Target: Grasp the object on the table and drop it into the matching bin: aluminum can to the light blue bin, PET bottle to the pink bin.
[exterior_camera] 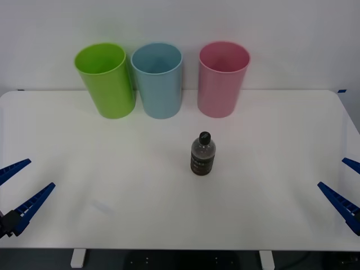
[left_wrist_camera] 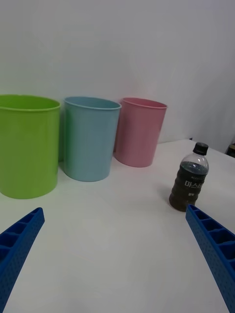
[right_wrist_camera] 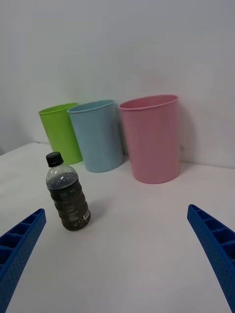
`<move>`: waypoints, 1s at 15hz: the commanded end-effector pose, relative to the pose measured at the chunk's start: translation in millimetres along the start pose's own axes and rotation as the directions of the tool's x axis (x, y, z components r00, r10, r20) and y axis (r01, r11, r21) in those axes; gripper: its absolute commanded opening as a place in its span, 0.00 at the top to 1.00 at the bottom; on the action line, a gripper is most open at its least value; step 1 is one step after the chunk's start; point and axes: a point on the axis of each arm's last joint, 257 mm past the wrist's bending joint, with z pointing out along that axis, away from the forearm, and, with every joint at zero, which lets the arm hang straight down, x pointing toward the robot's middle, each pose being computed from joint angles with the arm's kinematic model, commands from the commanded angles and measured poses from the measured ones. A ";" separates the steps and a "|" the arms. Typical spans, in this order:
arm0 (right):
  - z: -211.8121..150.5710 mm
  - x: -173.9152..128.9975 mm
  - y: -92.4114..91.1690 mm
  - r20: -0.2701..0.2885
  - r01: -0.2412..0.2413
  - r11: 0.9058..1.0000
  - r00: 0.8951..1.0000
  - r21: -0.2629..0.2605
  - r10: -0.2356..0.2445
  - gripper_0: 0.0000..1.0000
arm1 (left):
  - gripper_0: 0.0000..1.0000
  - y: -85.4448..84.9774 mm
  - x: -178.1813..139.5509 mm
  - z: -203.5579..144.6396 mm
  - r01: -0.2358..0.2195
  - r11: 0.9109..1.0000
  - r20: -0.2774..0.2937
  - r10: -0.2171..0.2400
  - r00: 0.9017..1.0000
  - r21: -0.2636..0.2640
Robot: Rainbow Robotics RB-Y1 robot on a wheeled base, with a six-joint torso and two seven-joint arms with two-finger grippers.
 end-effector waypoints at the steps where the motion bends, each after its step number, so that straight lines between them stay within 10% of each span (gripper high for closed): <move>1: 0.0 0.0 0.0 0.000 0.000 1.000 1.000 0.000 0.000 0.00 | 0.00 0.0 0.0 0.0 0.000 1.000 0.000 0.000 1.000 0.000; 11: 18.8 19.0 13.5 -0.003 -0.042 0.998 0.999 -0.050 0.042 0.00 | 0.00 0.0 0.0 0.0 0.000 1.000 0.000 0.000 1.000 0.000; 15: 36.2 46.5 14.4 -0.022 0.046 0.995 0.999 -0.094 -0.048 0.00 | 0.00 0.0 0.0 0.0 0.000 1.000 0.000 0.000 1.000 0.000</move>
